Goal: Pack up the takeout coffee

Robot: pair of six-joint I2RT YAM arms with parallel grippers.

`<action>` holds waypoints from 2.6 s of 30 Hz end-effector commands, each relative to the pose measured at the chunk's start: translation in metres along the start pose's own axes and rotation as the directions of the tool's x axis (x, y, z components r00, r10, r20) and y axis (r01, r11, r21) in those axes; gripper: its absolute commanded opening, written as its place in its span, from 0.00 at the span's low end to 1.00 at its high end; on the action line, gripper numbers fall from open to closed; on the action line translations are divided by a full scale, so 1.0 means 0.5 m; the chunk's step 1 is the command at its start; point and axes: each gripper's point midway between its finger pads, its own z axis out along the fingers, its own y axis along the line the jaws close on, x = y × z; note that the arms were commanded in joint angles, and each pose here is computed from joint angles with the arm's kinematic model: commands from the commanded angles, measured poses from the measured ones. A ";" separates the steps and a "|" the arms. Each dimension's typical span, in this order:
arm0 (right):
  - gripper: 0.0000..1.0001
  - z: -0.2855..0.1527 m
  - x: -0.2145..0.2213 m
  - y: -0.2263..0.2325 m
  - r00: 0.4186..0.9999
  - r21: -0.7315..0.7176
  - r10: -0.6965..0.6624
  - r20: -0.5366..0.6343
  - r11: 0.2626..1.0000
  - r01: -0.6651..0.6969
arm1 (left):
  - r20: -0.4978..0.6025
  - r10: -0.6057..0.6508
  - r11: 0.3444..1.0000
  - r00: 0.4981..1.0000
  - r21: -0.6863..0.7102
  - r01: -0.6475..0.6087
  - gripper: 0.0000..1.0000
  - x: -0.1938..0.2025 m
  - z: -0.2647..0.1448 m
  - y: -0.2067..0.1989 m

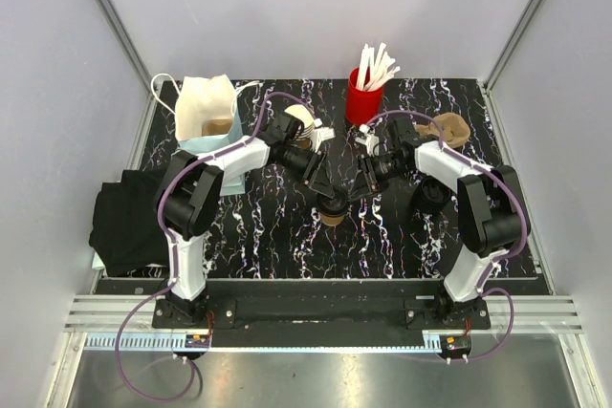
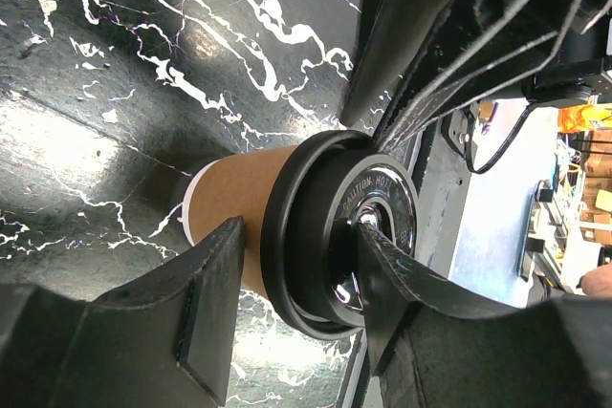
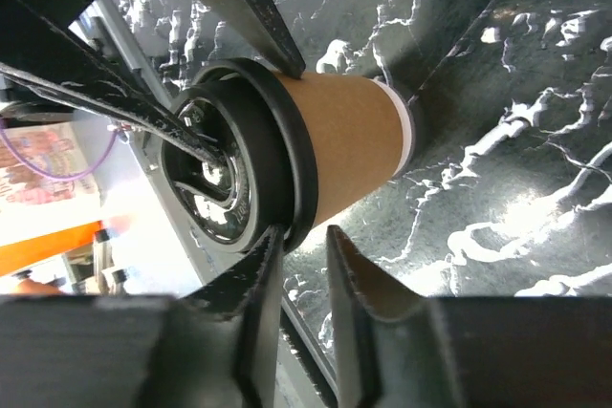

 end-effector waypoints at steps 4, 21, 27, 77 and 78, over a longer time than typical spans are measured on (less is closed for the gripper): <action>0.50 -0.047 -0.060 0.056 0.971 0.058 -0.226 0.082 0.973 0.221 | -0.038 0.013 0.985 0.999 -0.172 -0.019 0.49 0.034 0.017 0.080; 0.70 -0.018 0.017 0.060 0.981 -0.044 -0.191 0.023 0.980 0.192 | 0.066 -0.062 0.972 0.996 -0.225 0.075 0.47 0.001 0.005 0.102; 0.68 -0.011 0.017 0.052 0.986 -0.028 -0.166 0.024 0.986 0.166 | 0.112 -0.098 0.955 0.989 -0.268 0.125 0.46 -0.005 -0.001 0.115; 0.64 -0.002 -0.043 0.006 0.931 0.329 -0.356 0.081 0.891 0.312 | 0.206 0.144 0.957 0.968 -0.279 -0.083 0.52 -0.060 -0.045 0.021; 0.64 -0.003 -0.046 0.000 0.931 0.342 -0.357 0.080 0.887 0.311 | 0.209 0.148 0.956 0.967 -0.282 -0.085 0.52 -0.062 -0.046 0.021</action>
